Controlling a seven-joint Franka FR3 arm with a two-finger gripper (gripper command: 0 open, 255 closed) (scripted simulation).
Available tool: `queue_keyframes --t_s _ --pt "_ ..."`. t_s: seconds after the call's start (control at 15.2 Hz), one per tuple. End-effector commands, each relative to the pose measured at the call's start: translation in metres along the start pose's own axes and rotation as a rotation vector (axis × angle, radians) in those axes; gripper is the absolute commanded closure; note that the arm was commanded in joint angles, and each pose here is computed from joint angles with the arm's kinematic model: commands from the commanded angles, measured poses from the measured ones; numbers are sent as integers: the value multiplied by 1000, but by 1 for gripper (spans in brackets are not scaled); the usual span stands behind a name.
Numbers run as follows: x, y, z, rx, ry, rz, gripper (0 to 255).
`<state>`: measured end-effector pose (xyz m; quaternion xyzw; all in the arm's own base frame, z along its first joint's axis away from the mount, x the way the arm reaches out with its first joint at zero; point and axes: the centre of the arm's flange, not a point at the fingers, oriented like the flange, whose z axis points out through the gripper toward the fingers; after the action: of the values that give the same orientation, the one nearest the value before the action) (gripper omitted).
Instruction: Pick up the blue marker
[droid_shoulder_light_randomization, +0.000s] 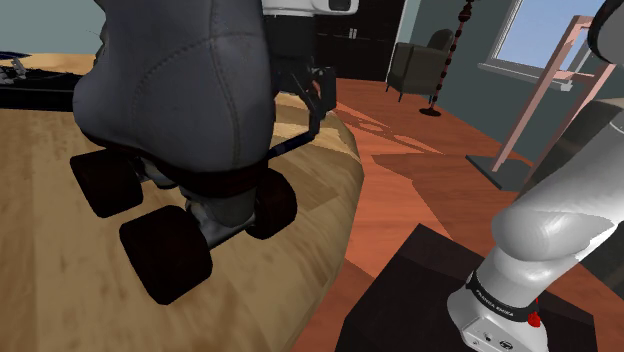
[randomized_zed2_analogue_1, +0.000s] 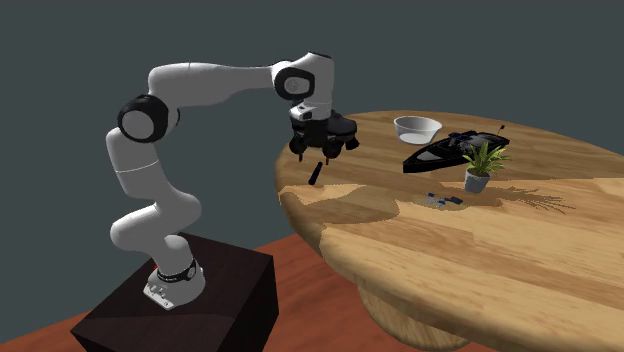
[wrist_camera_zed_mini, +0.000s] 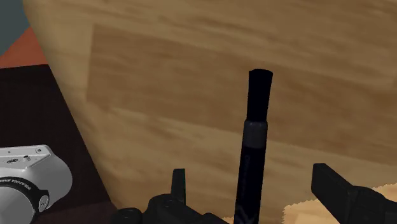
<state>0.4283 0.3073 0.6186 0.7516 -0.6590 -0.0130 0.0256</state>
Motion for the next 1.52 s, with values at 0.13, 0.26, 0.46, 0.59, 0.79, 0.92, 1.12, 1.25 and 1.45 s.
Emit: queue_keyframes --t_s 0.13,0.26,0.46,0.59,0.79,0.92,1.12,1.25,1.45 --pt "-2 -11 11 2 -2 62 0" --pt "-2 -11 21 2 -2 62 0" --pt "-3 -12 35 2 -2 62 0" --pt "-2 -12 36 2 -2 62 255" --pt "-2 -13 35 2 -2 62 255" --pt "-2 -13 35 2 -2 62 255" --pt "-2 -13 35 2 -2 62 255" --pt "-2 -12 30 2 -2 62 255" --pt "-2 -11 14 2 -2 62 255"
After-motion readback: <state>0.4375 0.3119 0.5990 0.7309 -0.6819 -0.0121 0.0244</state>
